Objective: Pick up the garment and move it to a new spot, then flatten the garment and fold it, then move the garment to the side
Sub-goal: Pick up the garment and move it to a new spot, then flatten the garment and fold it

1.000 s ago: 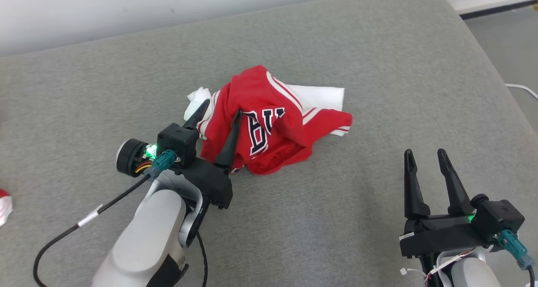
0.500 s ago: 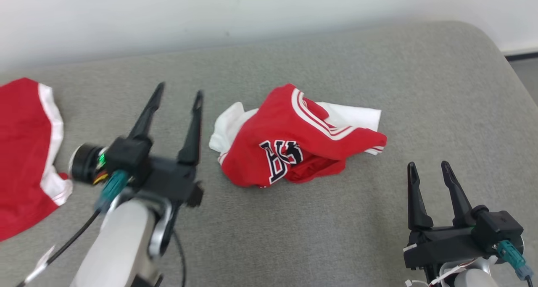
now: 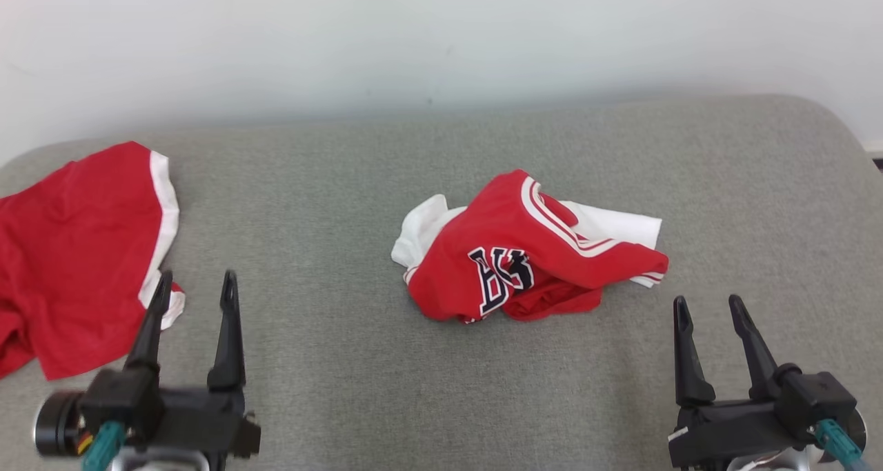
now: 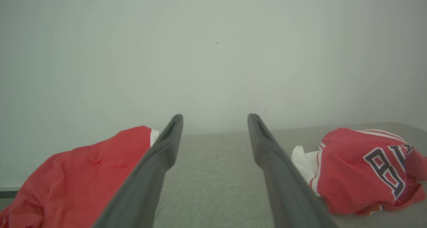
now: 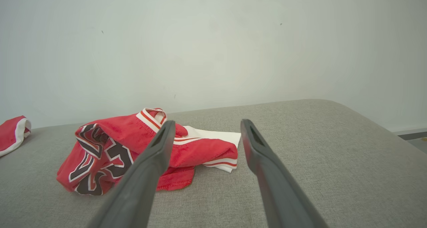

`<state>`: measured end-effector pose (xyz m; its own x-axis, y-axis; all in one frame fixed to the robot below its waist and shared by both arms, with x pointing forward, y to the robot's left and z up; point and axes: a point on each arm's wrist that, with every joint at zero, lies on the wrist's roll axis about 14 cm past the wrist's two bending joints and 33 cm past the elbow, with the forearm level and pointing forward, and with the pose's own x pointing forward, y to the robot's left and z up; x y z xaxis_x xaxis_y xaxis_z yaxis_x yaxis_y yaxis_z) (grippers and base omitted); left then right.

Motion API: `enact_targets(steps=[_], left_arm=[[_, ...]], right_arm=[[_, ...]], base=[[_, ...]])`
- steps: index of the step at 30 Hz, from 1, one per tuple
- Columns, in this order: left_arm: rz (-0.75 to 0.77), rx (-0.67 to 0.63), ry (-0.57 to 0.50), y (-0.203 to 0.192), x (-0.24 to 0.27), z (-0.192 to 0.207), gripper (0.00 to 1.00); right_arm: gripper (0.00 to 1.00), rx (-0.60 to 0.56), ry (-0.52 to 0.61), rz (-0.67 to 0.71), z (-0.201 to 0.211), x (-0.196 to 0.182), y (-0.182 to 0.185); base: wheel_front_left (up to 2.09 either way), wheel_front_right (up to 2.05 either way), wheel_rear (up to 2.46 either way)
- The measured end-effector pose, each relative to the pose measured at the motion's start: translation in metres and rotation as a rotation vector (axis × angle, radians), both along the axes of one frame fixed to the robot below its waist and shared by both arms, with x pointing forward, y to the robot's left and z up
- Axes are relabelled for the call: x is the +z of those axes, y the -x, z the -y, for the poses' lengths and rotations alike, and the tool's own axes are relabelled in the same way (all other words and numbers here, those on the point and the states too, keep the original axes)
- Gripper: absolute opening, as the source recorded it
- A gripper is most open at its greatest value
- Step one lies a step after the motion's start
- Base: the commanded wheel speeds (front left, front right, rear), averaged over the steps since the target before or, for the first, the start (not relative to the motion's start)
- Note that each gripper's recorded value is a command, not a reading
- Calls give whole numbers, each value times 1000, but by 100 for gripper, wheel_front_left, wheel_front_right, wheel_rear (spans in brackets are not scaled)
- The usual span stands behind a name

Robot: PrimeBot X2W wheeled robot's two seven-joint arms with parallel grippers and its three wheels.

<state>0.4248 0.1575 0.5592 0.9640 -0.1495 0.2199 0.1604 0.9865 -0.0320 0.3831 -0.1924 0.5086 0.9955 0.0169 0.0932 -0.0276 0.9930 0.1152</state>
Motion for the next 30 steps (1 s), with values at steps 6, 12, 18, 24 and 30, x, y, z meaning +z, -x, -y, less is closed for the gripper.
enact_targets(steps=[6,12,18,24,30], left_arm=[[-31,52,18,28,-11,-15,100],[-46,85,49,45,-17,-21,100],[-62,104,52,53,-23,-27,100],[-87,91,56,58,-33,-23,100],[-97,91,59,58,-37,-23,100]], right_arm=[[100,22,8,5,-7,2,4],[100,41,17,10,-14,3,6],[100,48,21,3,-16,1,10],[100,37,22,-10,-12,-3,13],[100,34,23,-19,-11,-6,13]], base=[[0,0,0],[0,0,0],[0,0,0],[0,0,0],[0,0,0]])
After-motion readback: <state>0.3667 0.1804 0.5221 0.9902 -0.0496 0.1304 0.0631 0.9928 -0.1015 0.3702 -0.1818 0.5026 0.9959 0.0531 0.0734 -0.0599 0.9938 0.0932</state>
